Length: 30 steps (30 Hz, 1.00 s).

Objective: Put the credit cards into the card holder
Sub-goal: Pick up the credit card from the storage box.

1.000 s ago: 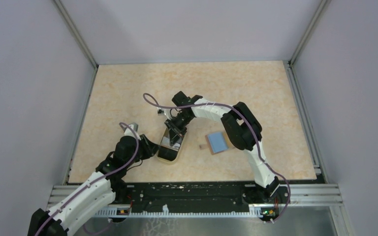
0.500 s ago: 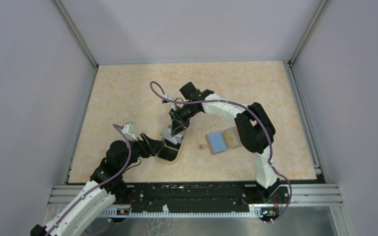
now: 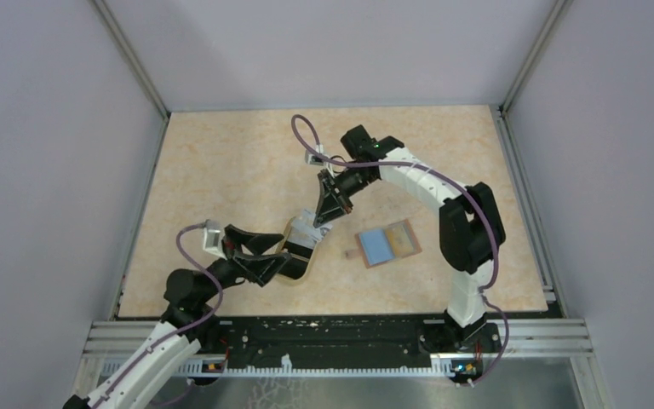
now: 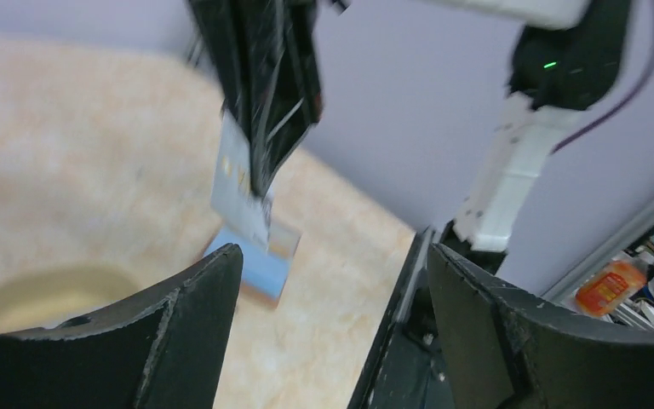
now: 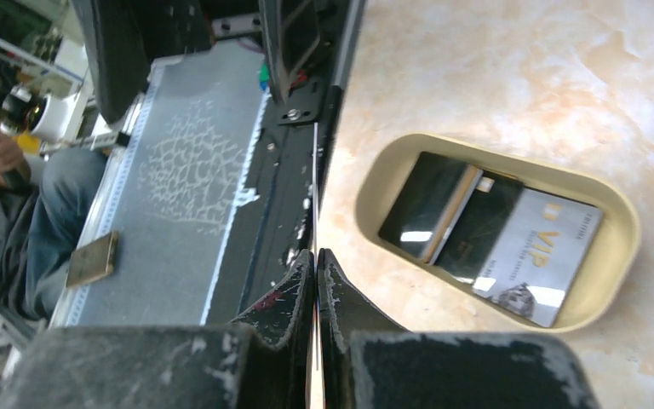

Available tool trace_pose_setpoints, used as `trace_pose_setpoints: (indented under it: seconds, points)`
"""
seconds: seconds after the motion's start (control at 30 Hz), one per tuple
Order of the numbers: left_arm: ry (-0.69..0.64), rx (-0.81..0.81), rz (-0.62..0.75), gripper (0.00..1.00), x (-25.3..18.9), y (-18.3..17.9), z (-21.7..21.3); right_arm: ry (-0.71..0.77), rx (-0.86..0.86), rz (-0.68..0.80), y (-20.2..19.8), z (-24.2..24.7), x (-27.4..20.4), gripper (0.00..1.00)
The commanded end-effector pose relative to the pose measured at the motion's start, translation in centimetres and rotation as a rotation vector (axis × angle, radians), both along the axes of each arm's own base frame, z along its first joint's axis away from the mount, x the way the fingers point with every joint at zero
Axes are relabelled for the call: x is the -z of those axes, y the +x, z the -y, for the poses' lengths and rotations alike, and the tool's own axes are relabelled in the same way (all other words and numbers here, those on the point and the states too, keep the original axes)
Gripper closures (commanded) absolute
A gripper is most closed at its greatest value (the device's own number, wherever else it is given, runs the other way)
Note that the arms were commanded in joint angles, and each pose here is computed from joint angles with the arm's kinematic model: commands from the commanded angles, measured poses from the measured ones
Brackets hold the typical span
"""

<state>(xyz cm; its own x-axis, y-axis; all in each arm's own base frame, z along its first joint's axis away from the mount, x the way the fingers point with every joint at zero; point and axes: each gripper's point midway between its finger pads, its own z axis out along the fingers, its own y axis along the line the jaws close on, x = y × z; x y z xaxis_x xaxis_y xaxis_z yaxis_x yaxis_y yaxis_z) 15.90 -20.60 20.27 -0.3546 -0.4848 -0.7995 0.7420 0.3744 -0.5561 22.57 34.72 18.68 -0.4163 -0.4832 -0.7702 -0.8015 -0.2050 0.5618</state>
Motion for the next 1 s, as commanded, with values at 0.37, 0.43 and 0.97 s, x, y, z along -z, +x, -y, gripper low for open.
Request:
trace_pose_setpoints:
  seconds: [0.37,0.43,0.97]
  points:
    - [-0.034,0.081,0.069,0.18,-0.2,-0.4,1.2,0.160,-0.107,-0.007,-5.5,2.3,-4.4,1.00]
    - [-0.043,0.098,0.050,0.19,-0.4,-0.3,1.6,0.144,-0.094,-0.009,-5.4,2.0,-3.9,1.00]
    - [-0.009,0.172,-0.018,0.89,-0.6,0.5,4.6,0.057,-0.054,0.020,-5.3,0.9,-1.6,1.00]
